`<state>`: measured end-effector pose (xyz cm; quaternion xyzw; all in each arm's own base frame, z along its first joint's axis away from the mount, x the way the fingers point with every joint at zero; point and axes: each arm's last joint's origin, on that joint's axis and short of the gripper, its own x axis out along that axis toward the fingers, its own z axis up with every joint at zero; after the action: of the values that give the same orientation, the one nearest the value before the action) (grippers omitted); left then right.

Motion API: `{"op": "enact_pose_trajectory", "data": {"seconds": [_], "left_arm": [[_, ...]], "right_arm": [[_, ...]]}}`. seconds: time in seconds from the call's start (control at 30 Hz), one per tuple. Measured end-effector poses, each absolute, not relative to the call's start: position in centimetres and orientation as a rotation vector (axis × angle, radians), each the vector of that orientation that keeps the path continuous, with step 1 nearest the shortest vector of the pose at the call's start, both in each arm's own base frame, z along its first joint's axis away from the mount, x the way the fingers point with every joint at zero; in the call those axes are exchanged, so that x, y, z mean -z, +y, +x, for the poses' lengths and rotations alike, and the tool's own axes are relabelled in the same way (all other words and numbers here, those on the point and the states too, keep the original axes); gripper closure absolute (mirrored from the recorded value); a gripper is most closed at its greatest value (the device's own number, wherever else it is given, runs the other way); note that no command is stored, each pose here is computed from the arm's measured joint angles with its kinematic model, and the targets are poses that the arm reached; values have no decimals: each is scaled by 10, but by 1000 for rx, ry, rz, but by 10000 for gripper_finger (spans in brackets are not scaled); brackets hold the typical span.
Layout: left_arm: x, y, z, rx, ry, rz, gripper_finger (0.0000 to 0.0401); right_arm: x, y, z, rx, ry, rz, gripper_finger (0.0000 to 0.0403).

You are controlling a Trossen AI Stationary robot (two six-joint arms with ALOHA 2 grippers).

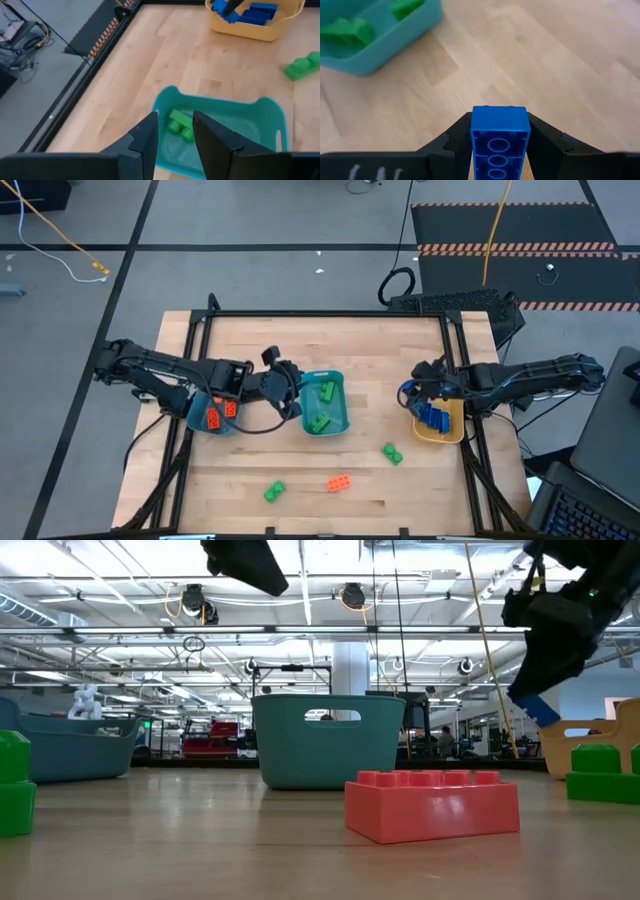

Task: Sort & place blocks by color
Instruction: Put the blue game piece into the yellow bin

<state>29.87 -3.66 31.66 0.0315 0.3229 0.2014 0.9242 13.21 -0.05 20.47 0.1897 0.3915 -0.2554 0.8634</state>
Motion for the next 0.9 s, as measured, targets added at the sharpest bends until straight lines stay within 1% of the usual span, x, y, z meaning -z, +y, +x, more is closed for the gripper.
{"op": "enact_pose_trajectory", "data": {"seconds": [0.07,0.2,0.33,0.53,0.63,0.9], "left_arm": [[-316,-35,300,-418,663,64,277],[-310,-34,301,-423,680,69,277],[-299,-34,302,-421,681,80,277],[-276,-32,300,-425,704,91,277],[-267,-29,299,-445,719,117,277],[-267,-22,300,-467,712,125,277]], "right_arm": [[-209,-1,131,553,827,411,267],[-228,-2,127,599,832,437,267],[-244,-1,119,632,890,521,267],[-231,4,111,617,1085,694,267],[-224,4,107,676,1183,684,267],[-215,4,108,788,1354,603,267]]}}
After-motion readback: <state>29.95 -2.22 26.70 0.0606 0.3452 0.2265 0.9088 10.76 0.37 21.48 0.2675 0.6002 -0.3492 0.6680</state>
